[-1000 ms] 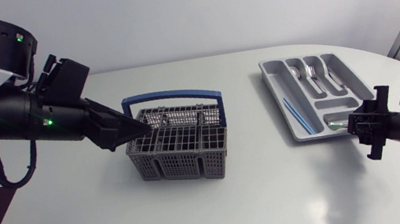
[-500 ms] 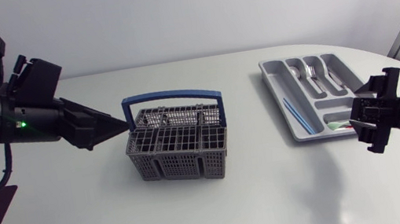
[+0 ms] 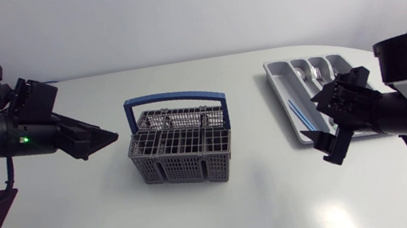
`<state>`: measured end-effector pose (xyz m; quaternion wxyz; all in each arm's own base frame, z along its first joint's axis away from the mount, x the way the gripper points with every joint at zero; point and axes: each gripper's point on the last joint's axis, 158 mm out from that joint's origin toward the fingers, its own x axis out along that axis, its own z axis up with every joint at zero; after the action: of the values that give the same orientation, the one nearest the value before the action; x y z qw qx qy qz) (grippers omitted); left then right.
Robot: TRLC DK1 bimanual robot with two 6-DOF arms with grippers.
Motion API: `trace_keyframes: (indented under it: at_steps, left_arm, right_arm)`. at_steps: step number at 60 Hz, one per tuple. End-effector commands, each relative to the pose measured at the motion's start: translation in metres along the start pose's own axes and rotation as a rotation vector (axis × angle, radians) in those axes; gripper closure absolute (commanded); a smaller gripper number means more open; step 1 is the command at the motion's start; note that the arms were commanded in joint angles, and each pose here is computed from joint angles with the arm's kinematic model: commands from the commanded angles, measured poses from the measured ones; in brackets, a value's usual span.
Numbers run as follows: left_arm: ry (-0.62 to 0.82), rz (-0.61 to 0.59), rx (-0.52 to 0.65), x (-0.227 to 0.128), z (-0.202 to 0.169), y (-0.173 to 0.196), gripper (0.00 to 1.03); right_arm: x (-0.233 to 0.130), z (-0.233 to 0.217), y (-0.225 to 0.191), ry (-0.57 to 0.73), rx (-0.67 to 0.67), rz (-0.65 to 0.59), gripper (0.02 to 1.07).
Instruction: Unload the cutlery basket into the drawer organizer.
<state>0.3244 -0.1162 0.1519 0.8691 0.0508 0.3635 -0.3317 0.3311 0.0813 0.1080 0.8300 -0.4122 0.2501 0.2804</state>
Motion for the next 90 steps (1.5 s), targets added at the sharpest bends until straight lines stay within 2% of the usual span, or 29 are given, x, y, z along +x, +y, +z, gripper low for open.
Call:
trace_keyframes:
  at_steps: [1,26,40,62,90]
  left_arm:
    - [0.063,-0.018,-0.012,0.018,-0.025,0.006,0.23]
    - [0.175,-0.059,-0.017,0.060,-0.056,0.016,0.23]
    - [0.174,-0.074,0.009,0.069,-0.051,0.009,0.23]
    - [0.172,-0.084,0.031,0.081,-0.042,0.000,0.23]
    - [0.170,-0.102,0.051,0.087,-0.033,-0.010,0.23]
  right_arm:
    - [0.006,0.017,0.010,-0.009,0.089,0.040,0.15]
    - [0.027,0.081,0.088,-0.033,0.212,0.332,0.15]
    - [0.032,0.098,0.116,-0.026,0.231,0.433,0.15]
    - [0.056,0.106,0.123,0.014,0.261,0.442,0.15]
    - [0.079,0.103,0.084,0.031,0.324,0.351,0.15]
